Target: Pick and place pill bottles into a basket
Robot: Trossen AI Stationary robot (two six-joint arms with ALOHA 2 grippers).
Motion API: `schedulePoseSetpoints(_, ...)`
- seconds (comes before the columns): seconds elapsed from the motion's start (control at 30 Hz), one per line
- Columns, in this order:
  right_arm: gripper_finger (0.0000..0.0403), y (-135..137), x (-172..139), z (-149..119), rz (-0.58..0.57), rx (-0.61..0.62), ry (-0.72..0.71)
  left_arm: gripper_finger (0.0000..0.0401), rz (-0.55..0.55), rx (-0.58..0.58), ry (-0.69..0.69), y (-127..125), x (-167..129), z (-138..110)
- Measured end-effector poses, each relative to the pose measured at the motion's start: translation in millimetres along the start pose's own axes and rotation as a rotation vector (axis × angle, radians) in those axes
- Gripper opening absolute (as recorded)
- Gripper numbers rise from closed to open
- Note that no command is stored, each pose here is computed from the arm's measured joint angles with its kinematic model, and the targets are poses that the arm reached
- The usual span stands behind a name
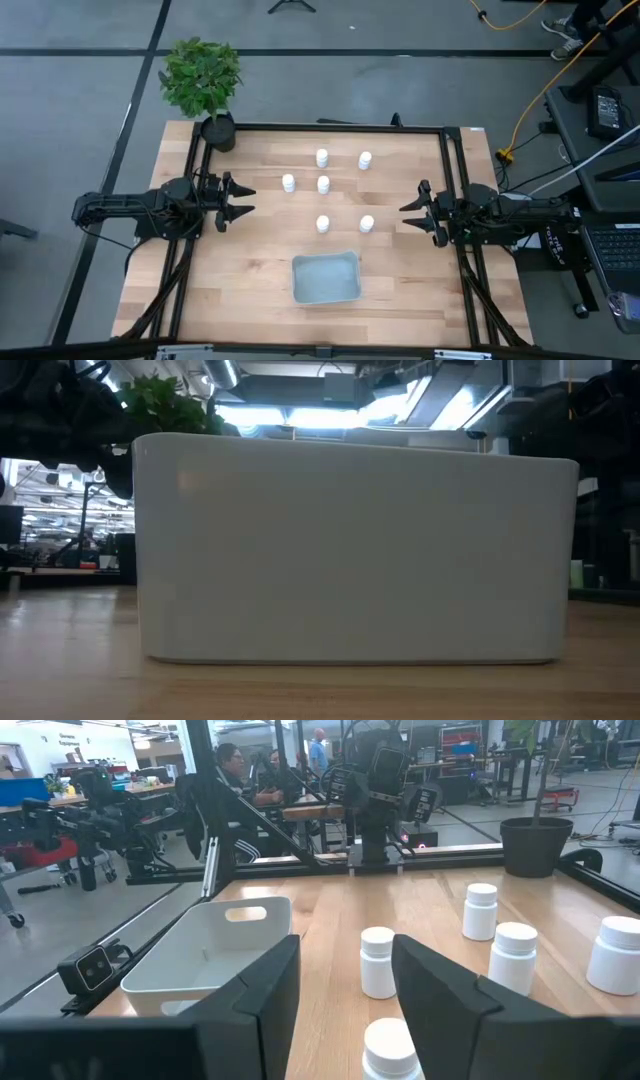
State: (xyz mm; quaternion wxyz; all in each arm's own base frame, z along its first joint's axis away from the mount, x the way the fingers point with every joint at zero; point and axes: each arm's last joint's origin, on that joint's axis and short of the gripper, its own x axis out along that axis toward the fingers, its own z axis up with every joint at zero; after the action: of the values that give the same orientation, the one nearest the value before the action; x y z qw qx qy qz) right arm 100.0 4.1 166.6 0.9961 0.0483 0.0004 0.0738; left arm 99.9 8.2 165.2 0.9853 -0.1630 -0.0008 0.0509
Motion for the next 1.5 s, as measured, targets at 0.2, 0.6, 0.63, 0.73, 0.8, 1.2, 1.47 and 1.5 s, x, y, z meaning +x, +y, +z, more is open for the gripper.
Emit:
schedulePoseSetpoints(0.2,0.0163,0.0,0.0,0.0,0.000,0.000,0.000,0.0258,0.000,0.000,0.000,0.0,0.0,-0.1)
schedulePoseSetpoints(0.6,0.0163,0.9,-0.3,8.5,0.009,-0.019,-0.088,0.0258,0.000,0.000,0.001,0.0,0.0,-0.1)
schedulePoseSetpoints(0.63,0.0163,1.1,-0.5,10.5,0.009,-0.018,-0.109,0.0259,0.000,0.000,0.000,0.0,0.0,0.0)
schedulePoseSetpoints(0.73,0.0163,1.1,-1.8,18.6,-0.011,0.026,-0.196,0.0260,0.000,0.000,0.000,0.0,0.0,-0.1)
schedulePoseSetpoints(0.8,0.0163,1.3,-2.9,23.6,-0.008,0.100,-0.251,0.0259,0.000,0.000,0.000,0.0,0.0,-0.1)
schedulePoseSetpoints(1.2,0.0163,3.0,-22.3,61.2,-0.069,0.167,-0.717,0.0259,0.000,0.000,0.000,0.0,0.0,0.0)
schedulePoseSetpoints(1.47,0.0163,-0.1,-24.9,63.3,-0.166,0.242,-0.773,0.0260,0.004,-0.006,-0.092,-1.7,-0.4,8.1)
schedulePoseSetpoints(1.5,0.0163,-0.8,-25.2,63.3,-0.189,0.250,-0.780,0.0260,0.004,-0.006,-0.092,-1.7,-0.4,8.1)
